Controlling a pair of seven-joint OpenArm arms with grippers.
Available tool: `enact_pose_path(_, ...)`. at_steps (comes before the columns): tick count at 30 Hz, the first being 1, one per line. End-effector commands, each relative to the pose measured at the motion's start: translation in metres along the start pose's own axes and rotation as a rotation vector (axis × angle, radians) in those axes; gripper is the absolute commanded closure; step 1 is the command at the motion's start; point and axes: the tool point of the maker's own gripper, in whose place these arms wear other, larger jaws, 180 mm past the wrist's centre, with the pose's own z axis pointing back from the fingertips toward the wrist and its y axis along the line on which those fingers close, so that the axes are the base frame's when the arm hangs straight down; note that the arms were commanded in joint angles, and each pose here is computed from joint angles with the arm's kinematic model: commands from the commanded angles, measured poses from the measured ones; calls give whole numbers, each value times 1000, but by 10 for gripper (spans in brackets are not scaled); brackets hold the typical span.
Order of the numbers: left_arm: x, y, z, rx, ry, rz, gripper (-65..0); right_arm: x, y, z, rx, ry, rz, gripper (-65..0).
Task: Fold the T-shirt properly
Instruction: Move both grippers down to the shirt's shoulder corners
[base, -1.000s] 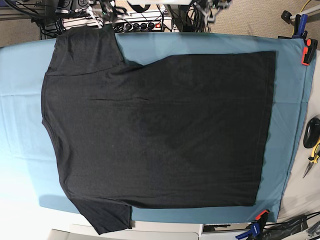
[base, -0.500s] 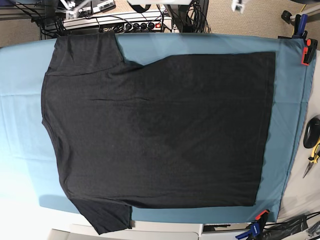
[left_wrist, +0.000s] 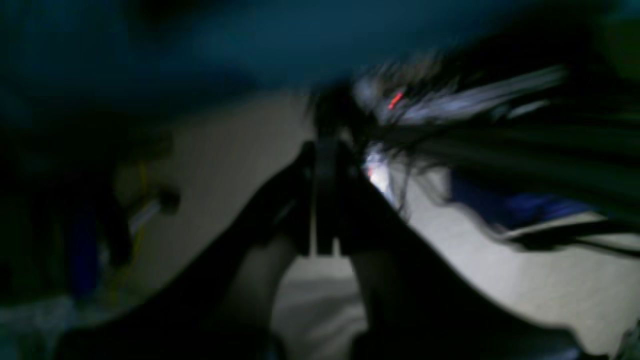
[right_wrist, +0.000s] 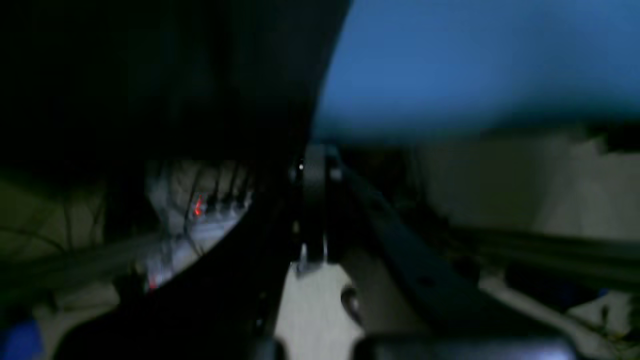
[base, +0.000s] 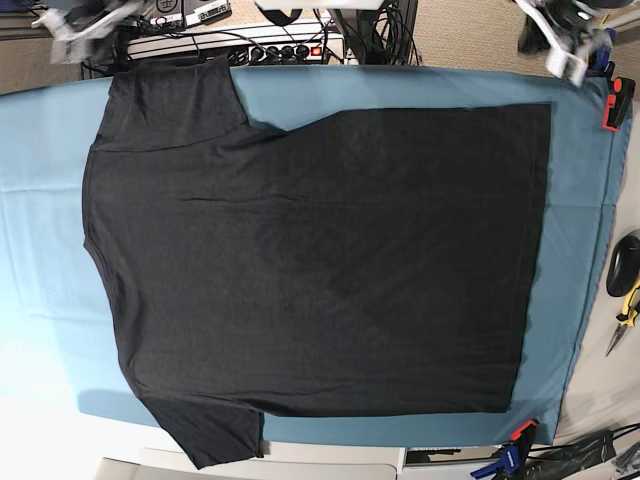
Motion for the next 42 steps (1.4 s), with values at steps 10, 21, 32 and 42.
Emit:
enact_pose_path(10, 77, 29, 31, 86, -232, -68, 0, 179, -88, 63, -538, -481, 289, 0)
enact_pose_path(21, 86, 14, 10, 55, -243, -137, 0, 141, -146, 29, -757, -362, 27, 0)
enact_pose_path(32, 74, -7, -5, -4, -183, -199, 0, 79, -13, -81, 285, -189, -520, 0)
enact_pose_path(42, 71, -5, -6, 18, -178, -194, 0, 80, 5, -18, 546, -186, -520, 0)
